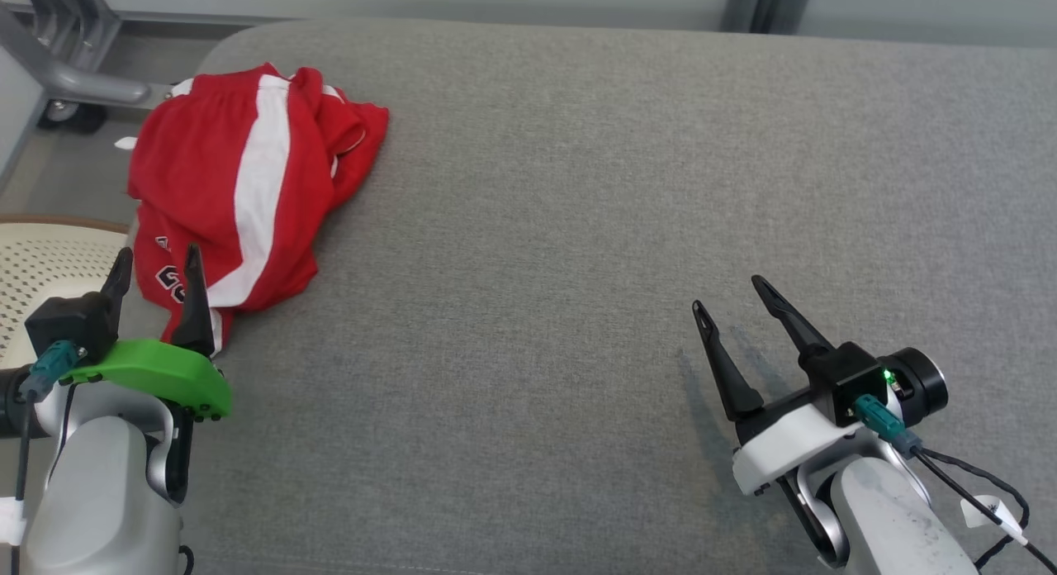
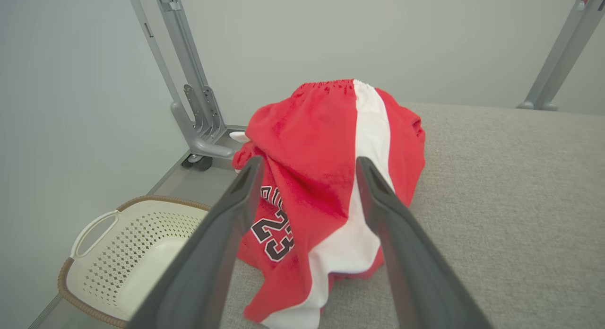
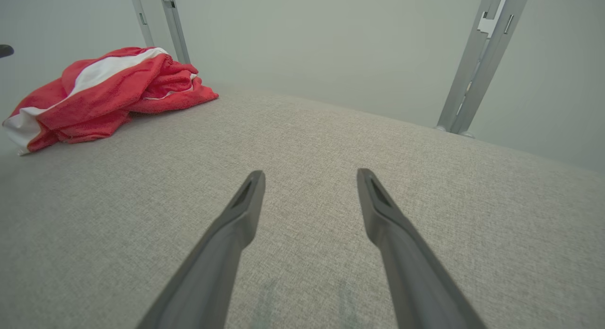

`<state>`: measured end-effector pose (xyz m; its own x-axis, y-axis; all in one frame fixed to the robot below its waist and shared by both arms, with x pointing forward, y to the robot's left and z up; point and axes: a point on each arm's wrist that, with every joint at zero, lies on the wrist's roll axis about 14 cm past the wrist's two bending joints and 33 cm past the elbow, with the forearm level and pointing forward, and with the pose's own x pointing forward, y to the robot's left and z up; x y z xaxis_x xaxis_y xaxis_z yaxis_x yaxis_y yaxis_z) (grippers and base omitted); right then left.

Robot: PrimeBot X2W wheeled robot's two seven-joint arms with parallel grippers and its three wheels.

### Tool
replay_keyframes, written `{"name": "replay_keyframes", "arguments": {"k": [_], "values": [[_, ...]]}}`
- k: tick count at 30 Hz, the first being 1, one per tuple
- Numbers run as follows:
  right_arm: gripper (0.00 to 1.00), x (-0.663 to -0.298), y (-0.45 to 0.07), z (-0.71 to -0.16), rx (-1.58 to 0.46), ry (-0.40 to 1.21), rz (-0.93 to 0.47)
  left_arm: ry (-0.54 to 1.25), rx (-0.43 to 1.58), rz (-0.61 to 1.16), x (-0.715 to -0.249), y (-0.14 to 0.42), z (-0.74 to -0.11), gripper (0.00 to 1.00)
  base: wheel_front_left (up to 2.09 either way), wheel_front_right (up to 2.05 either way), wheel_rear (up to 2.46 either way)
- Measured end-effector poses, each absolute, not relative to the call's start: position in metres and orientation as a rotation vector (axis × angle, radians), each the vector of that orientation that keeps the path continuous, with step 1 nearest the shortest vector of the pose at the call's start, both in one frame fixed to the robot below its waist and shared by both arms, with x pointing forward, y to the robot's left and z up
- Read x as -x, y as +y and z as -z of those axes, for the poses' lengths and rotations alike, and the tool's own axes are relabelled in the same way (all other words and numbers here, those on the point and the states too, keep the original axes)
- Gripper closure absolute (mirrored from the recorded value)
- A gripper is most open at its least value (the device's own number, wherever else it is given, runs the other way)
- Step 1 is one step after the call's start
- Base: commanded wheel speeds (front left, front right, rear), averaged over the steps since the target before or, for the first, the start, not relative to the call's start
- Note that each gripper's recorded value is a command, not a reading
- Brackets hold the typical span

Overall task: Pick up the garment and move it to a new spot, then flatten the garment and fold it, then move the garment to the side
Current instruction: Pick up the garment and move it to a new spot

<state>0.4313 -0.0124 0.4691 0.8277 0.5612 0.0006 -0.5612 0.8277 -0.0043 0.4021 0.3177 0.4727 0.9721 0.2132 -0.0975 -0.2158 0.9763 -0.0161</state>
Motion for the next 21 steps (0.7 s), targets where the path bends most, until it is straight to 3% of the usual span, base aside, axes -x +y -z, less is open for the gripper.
{"name": "replay_keyframes", "arguments": {"k": [7,21], "values": [[0.00,-0.443,-0.035,-0.452,-0.004,0.036,-0.530,0.236,0.057,-0.208,-0.430,0.317,-0.427,0.00,0.00,0.00,0.00],[0.00,-0.443,-0.064,-0.429,-0.016,0.101,-0.444,0.437,0.113,-0.271,-0.441,0.315,-0.362,0.00,0.00,0.00,0.00]]}}
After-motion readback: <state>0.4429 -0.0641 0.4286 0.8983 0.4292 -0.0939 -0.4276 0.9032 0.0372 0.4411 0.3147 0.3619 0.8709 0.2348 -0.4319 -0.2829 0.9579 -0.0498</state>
